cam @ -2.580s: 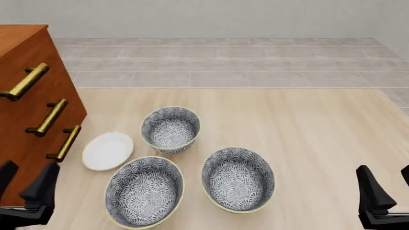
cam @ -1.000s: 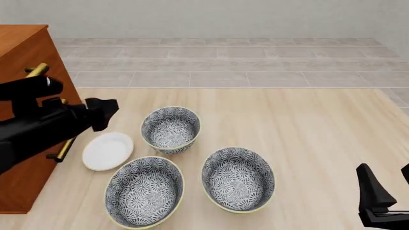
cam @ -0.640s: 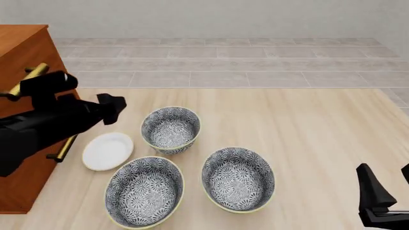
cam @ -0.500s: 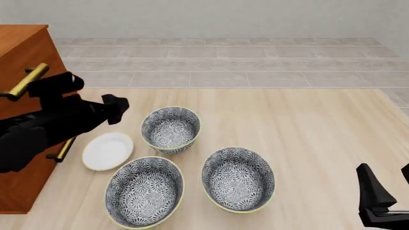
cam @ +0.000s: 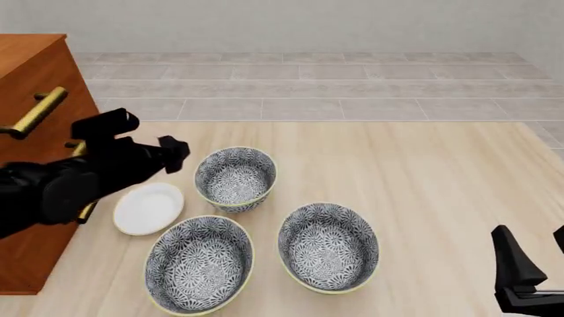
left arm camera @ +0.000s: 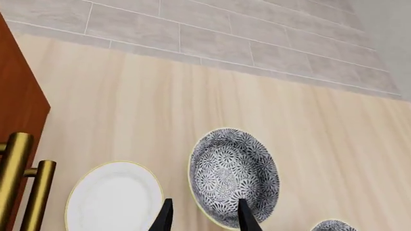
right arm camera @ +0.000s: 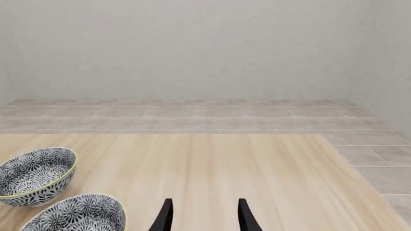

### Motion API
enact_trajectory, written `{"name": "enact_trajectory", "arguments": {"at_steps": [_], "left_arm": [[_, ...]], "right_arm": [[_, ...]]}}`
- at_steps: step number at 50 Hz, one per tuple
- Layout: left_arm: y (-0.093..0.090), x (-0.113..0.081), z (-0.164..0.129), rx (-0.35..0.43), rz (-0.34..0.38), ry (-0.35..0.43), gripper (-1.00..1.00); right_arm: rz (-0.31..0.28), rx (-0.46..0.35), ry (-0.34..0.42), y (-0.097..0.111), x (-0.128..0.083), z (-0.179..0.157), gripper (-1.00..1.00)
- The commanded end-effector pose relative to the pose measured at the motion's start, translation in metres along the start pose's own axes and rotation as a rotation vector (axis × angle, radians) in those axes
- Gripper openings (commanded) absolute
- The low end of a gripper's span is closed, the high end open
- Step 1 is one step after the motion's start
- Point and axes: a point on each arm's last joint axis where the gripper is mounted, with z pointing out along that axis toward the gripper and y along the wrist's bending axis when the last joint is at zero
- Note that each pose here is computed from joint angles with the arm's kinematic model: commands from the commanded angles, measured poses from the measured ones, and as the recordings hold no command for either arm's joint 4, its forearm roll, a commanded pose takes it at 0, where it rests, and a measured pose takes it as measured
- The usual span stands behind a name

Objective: Stack the bowl at the front on the bowl in the middle.

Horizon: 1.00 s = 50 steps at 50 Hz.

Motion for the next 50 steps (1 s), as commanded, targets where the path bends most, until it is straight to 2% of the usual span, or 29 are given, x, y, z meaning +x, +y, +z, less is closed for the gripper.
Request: {"name": "enact_trajectory", "arguments": {"at_steps": [1, 12, 26, 34, 35, 50], "left_arm": [[0.003, 0.008, 0.016, -0.008, -0.011, 0.022, 1.0], [0.002, 0.009, 0.026, -0.012, -0.015, 0.042, 1.0], [0.003, 0.02, 0.046, -0.013, -0.022, 0.067, 1.0], [0.003, 0.018, 0.052, -0.02, -0.028, 0.075, 1.0], [0.006, 0.024, 0.055, -0.022, -0.03, 0.077, 1.0], [0.005, 0.025, 0.064, -0.024, -0.034, 0.088, 1.0]], "right_arm": [[0.0, 0.0, 0.0, 0.0, 0.0, 0.0, 1.0], [0.0, 0.0, 0.0, 0.0, 0.0, 0.0, 1.0], [0.0, 0.0, 0.0, 0.0, 0.0, 0.0, 1.0], [0.0, 0.0, 0.0, 0.0, 0.0, 0.0, 1.0], [0.0, 0.0, 0.0, 0.0, 0.0, 0.0, 1.0], [0.0, 0.0, 0.0, 0.0, 0.0, 0.0, 1.0]]}}
